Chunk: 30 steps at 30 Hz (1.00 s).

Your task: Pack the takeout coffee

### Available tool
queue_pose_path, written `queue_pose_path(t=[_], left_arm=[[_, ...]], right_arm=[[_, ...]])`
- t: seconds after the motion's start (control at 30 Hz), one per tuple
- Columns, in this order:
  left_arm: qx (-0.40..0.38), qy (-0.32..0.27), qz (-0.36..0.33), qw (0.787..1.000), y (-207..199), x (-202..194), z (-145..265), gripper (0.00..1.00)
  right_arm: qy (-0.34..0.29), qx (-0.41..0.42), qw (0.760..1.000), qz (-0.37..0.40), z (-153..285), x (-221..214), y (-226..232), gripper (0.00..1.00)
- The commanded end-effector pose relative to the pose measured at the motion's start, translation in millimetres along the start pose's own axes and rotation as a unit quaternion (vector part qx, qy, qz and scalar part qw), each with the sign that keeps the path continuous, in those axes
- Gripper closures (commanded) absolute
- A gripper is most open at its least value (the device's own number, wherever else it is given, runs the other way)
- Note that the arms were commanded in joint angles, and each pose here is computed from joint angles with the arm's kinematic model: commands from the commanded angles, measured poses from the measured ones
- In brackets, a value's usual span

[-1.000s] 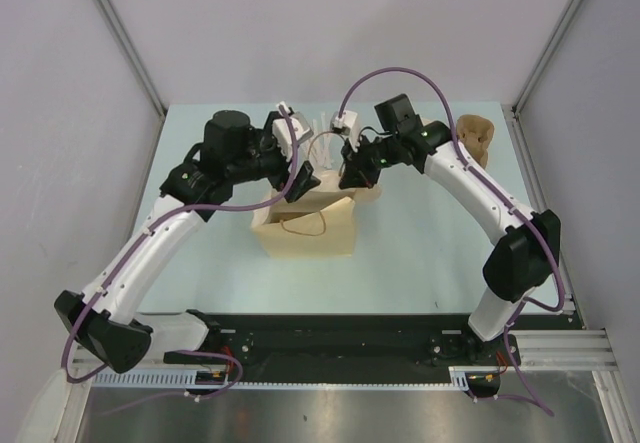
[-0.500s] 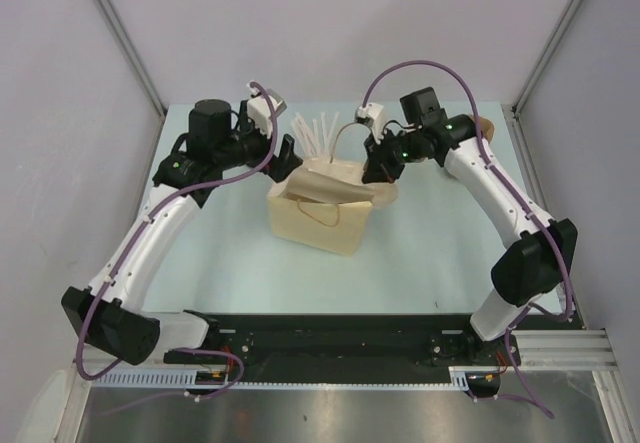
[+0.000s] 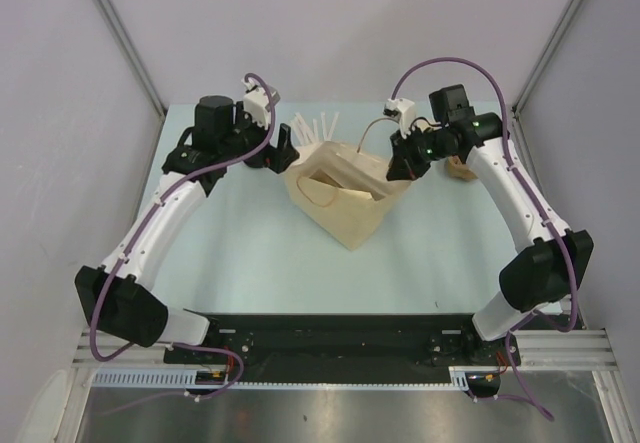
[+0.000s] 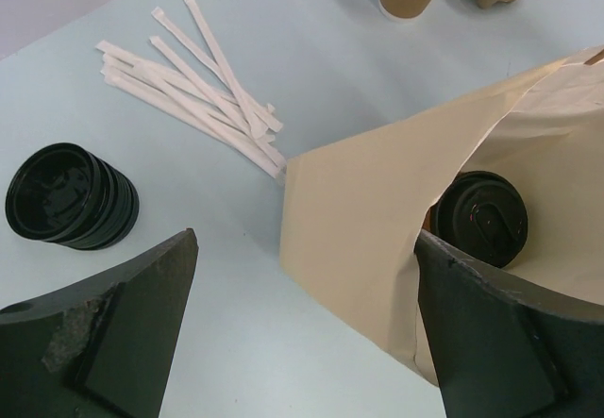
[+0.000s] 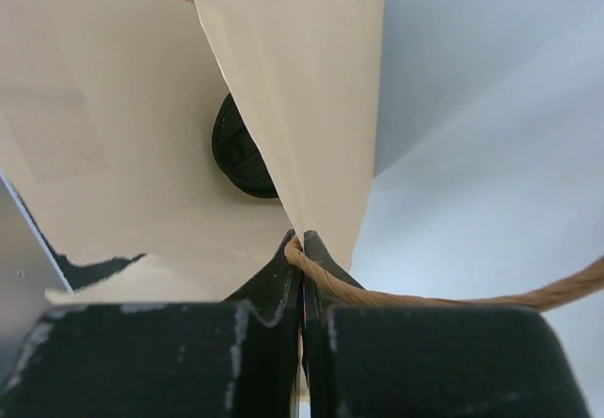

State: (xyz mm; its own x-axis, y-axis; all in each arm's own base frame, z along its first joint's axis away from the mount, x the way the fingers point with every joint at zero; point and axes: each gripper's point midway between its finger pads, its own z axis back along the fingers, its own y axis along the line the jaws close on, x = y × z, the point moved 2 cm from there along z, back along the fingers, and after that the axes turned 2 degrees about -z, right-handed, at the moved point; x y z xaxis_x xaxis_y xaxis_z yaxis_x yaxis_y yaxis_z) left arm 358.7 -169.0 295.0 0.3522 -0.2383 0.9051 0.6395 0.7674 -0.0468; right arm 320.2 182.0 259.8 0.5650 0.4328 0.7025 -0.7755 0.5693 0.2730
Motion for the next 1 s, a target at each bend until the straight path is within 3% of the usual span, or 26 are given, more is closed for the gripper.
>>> queue_pose_path(t=[0.0,0.37,0.57,0.8,0.97], left_arm=[[0.039,0.014,0.038,0.998,25.1,-14.6,-12.4,0.03],[0.068,0.06,0.076,0.993,53.9,-42.8,-54.8,0.07],[0.098,0.077,0.137,0.983,69.5,-53.3,-82.0,0.09],[-0.065,-0.067,0.123,0.988,19.8,9.9,-65.0,0.11],[-0.155,-0.085,0.109,0.978,-16.5,28.0,-39.1,0.12]], right_arm=[[0.009,-0.036,0.999,-0.029,25.3,-11.3,-4.9,1.0],[0.02,-0.048,0.998,-0.039,36.9,-16.0,-12.9,1.0],[0.025,-0.059,0.997,-0.041,42.4,-19.6,-17.6,1.0],[0.023,-0.063,0.996,-0.054,38.5,-17.8,-22.1,1.0],[0.018,-0.067,0.996,-0.059,36.7,-15.6,-25.2,1.0]])
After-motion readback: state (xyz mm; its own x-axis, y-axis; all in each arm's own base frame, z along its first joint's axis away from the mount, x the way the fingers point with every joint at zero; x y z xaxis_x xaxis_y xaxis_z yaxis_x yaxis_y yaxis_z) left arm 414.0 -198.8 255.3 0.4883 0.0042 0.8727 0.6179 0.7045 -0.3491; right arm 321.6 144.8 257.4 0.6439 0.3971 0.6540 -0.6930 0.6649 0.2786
